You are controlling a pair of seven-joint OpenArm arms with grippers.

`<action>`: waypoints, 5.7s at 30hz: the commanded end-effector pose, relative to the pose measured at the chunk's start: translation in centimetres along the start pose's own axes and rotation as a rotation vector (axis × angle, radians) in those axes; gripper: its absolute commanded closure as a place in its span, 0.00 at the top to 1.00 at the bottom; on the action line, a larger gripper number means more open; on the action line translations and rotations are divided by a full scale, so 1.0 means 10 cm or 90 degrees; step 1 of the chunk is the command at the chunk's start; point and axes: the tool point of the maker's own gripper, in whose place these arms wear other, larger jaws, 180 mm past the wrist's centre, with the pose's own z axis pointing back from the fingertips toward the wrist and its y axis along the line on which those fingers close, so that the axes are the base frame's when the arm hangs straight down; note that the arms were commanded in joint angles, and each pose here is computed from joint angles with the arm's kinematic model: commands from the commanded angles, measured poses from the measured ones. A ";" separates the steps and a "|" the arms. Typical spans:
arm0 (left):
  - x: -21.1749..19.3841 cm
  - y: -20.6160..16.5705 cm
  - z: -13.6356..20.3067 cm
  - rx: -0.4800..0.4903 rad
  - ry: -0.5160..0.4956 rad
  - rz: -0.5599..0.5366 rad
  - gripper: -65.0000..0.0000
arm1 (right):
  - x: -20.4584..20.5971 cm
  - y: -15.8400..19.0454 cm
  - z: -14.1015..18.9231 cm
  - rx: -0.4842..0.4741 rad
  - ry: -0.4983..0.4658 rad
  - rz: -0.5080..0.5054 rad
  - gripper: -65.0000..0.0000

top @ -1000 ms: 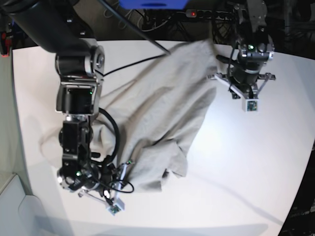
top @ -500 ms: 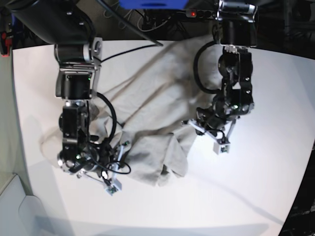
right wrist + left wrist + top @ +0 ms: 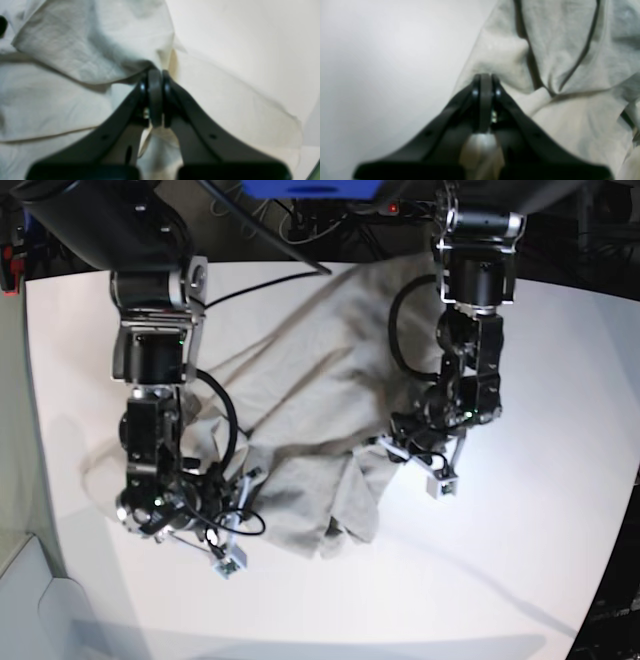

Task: Layout the t-shirt on the table in an organized manner, then fold the t-shirt properly
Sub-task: 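Pull the t-shirt apart between both grippers to spread it, then regrasp the t-shirt edge with the left gripper and pull it outward, then drag the grasped edges apart with both grippers to stretch the t-shirt, then move the right gripper onto the bunched hem and grasp it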

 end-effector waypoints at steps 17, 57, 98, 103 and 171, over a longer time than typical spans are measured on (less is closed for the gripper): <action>-0.05 1.44 0.96 0.206 -0.050 0.054 0.00 | 0.37 0.14 0.16 -0.008 -0.067 0.007 0.00; -0.14 0.89 0.89 0.139 0.000 -0.091 0.00 | -0.02 -0.53 0.93 -0.194 0.007 0.107 0.41; 0.54 0.78 1.53 0.140 -0.177 -0.054 0.00 | -1.42 -0.85 0.66 -0.153 0.109 -0.170 0.41; 0.42 0.47 1.46 0.078 -0.142 -0.011 0.00 | -1.17 -0.90 0.87 -0.190 0.076 -0.153 0.41; -0.69 2.05 1.34 0.261 0.065 0.017 0.00 | 0.56 0.17 -0.56 0.156 -0.118 -0.145 0.43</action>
